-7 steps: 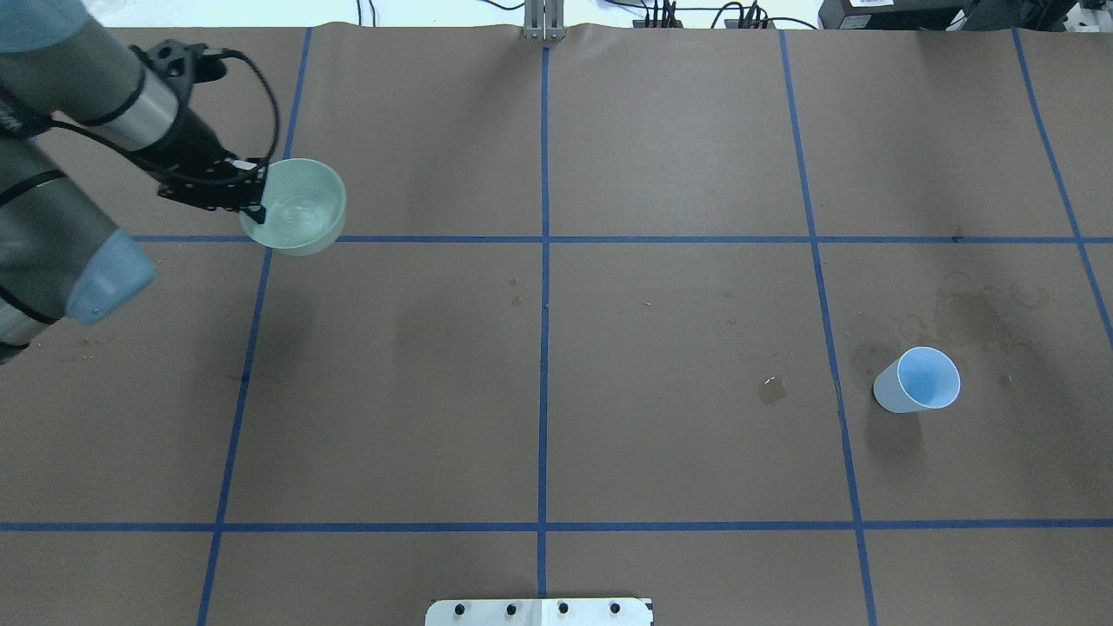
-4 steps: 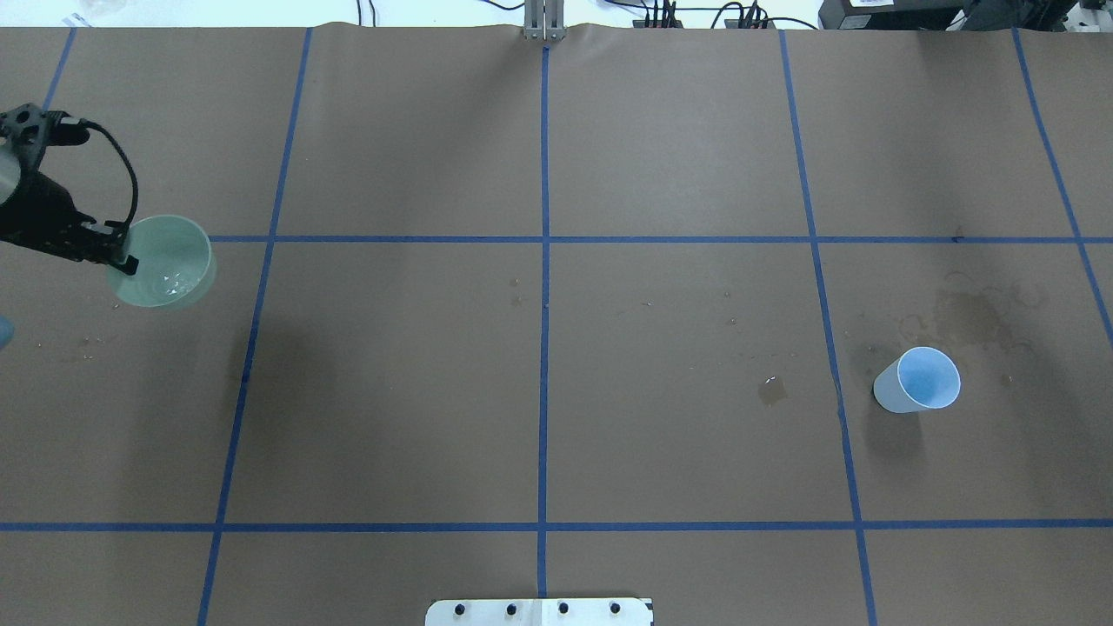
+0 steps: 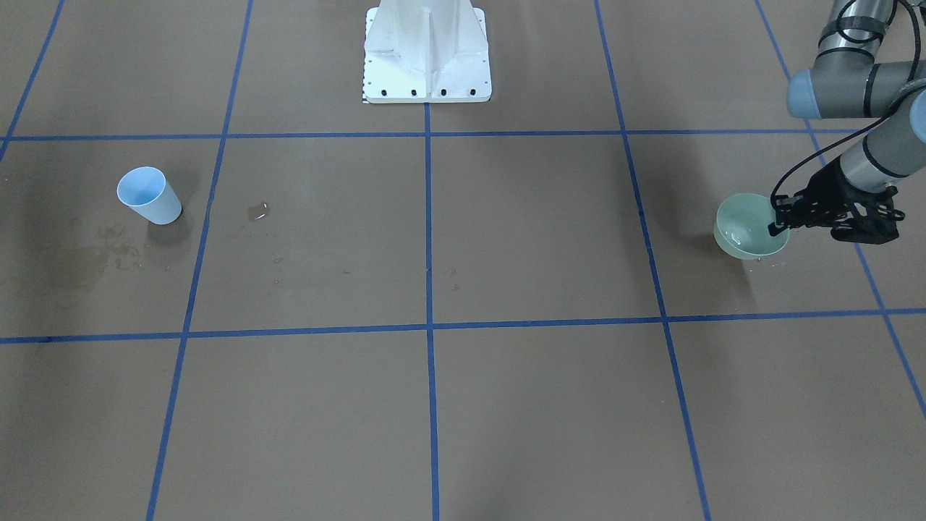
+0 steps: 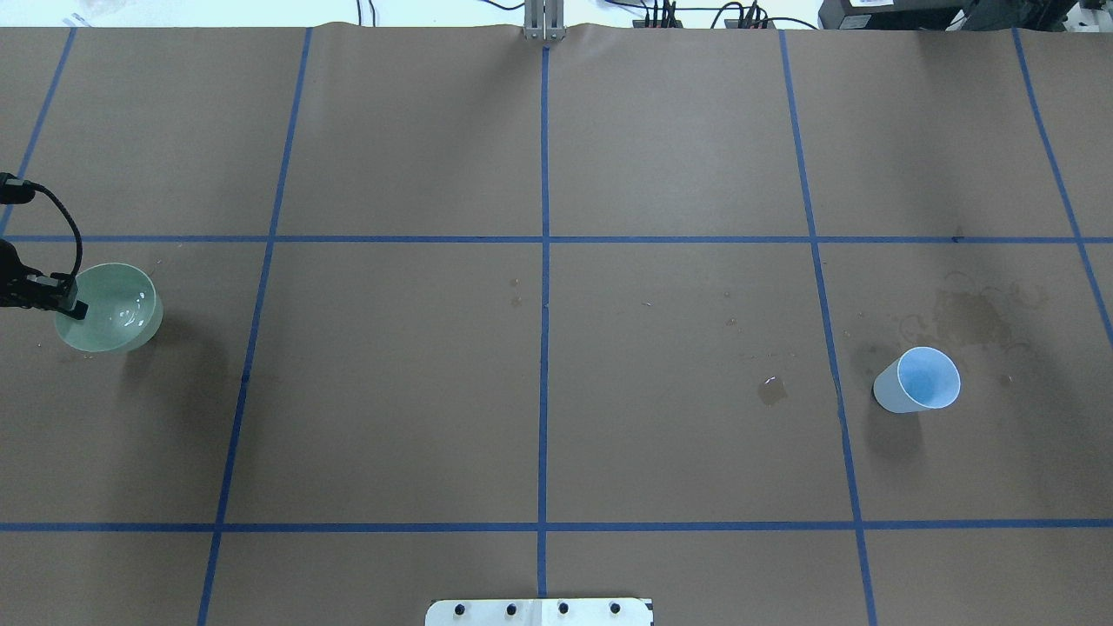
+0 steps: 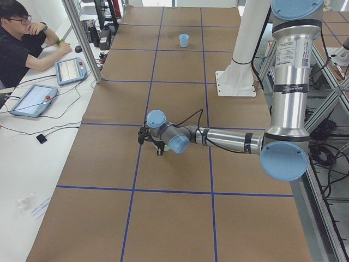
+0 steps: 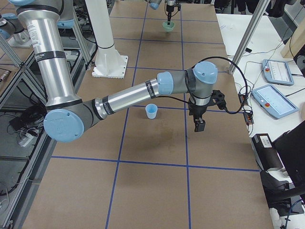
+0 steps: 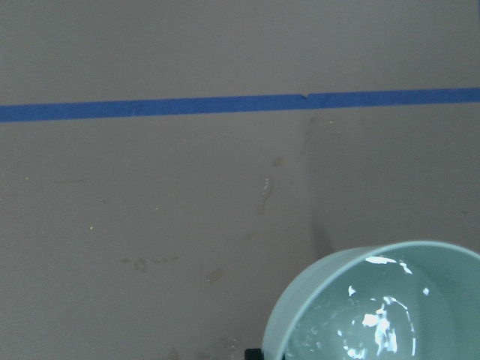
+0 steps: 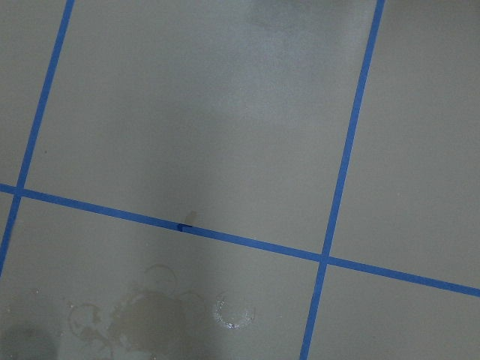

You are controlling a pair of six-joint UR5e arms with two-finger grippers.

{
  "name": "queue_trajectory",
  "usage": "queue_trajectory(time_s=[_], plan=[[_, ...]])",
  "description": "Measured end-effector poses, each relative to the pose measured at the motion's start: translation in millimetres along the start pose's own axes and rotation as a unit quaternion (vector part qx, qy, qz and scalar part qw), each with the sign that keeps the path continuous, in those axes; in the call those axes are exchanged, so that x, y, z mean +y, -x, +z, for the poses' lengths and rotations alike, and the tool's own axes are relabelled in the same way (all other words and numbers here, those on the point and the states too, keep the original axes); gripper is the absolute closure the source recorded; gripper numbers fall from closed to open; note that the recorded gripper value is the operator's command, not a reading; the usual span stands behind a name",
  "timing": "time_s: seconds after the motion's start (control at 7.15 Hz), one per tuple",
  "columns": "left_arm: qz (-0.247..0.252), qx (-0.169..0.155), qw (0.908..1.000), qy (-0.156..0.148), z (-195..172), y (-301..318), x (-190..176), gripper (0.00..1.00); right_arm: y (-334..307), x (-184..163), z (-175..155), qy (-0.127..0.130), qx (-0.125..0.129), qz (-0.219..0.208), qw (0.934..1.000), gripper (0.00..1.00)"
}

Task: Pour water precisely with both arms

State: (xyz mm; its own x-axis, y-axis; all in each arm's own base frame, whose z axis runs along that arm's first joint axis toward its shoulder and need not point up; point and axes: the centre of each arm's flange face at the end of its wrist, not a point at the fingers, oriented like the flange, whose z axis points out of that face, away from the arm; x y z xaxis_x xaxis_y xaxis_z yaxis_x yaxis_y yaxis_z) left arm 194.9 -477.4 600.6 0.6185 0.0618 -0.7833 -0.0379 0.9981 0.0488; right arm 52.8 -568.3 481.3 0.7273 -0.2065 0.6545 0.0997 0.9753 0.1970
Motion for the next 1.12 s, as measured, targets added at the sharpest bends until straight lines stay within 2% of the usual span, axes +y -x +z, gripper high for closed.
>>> queue_trajectory(time_s=[0.14, 0.42, 0.56, 0.84, 1.12], plan=[[-0.001, -0.001, 1.0000, 0.001, 8.1, 10.3, 1.2, 1.00, 0.1, -0.1, -0.1, 0.000, 0.000, 0.000, 1.0000, 0.00], [-0.001, -0.001, 1.0000, 0.001, 15.2, 20.3, 3.6, 0.39, 0.3, -0.6, -0.3, 0.000, -0.001, 0.000, 1.0000, 0.00], [-0.001, 0.000, 1.0000, 0.000, 15.5, 22.4, 4.3, 0.00, 0.5, -0.8, -0.4, 0.000, -0.001, 0.000, 1.0000, 0.00], [0.007, 0.005, 0.9999, -0.009, 12.3, 24.5, 7.0, 0.00, -0.4, -0.6, -1.2, -0.001, -0.001, 0.001, 1.0000, 0.00], [0.002, 0.011, 0.9994, -0.034, -9.7, 28.3, -6.2, 0.00, -8.9, 6.1, 0.6, 0.001, 0.000, 0.009, 1.0000, 0.00]])
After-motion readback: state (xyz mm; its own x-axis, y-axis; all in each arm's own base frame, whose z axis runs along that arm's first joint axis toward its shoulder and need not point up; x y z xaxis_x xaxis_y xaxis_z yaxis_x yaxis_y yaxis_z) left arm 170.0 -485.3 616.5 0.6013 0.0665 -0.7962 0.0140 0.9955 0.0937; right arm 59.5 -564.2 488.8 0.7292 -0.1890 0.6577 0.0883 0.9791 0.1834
